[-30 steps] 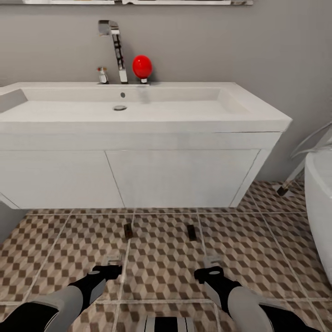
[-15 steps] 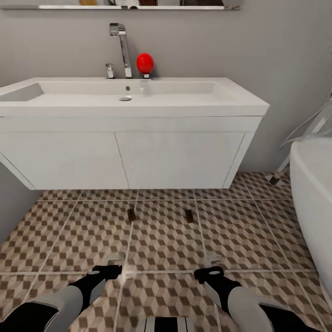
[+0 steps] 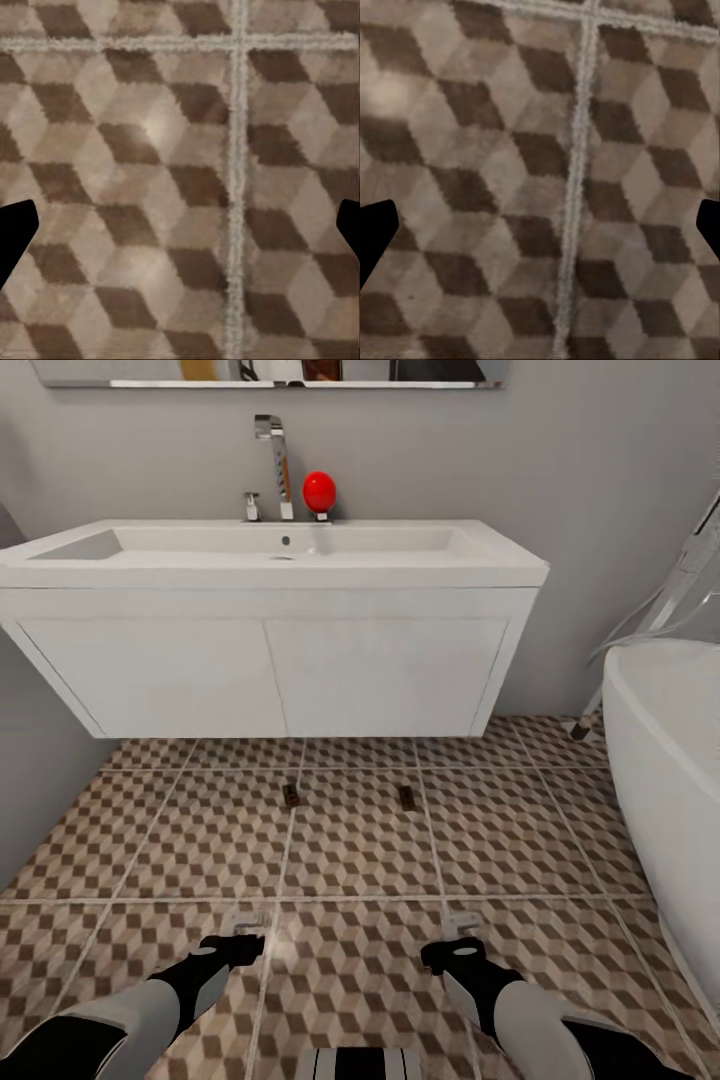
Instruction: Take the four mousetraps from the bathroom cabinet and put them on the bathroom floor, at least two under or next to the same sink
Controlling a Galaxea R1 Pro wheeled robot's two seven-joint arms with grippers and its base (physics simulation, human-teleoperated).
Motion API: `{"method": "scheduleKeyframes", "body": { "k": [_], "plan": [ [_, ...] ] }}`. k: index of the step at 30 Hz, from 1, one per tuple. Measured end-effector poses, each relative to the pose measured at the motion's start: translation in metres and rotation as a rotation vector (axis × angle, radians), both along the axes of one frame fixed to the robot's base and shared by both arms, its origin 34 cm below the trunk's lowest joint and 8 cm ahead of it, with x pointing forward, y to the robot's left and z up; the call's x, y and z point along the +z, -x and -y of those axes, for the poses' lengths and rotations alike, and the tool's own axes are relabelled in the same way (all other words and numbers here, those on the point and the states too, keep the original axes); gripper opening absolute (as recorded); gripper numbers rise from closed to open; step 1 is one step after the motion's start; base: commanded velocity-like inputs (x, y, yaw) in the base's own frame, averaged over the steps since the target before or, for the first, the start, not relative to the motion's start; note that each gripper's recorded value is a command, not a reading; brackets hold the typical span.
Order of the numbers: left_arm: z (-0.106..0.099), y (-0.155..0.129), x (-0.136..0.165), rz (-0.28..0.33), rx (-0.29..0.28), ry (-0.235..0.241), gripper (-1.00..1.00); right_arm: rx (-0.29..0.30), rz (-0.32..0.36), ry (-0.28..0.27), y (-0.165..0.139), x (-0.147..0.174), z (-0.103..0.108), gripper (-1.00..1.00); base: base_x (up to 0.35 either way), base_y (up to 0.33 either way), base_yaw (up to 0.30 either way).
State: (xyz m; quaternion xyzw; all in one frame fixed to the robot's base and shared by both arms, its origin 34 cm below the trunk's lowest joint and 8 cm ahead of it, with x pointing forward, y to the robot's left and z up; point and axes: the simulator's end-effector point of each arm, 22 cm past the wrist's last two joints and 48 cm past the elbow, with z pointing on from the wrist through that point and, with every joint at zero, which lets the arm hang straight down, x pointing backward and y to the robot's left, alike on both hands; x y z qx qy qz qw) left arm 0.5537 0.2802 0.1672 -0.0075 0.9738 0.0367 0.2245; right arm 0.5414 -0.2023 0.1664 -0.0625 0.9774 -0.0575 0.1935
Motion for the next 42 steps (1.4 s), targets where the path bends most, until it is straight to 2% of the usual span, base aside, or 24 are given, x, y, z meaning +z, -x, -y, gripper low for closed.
{"method": "scheduleKeyframes", "body": {
  "k": [12,42],
  "plan": [
    [-0.0003,-0.0011,0.0008,0.005,0.000,0.000,1.00,0.000,0.000,0.000,0.0000,0.0003,0.0001,1.00,-0.230,0.000,0.000],
    [0.0017,-0.0014,0.0010,0.007,0.000,-0.003,1.00,-0.002,0.004,0.000,-0.0016,0.0009,0.0010,1.00,-0.010,0.000,0.000]
  ]
}}
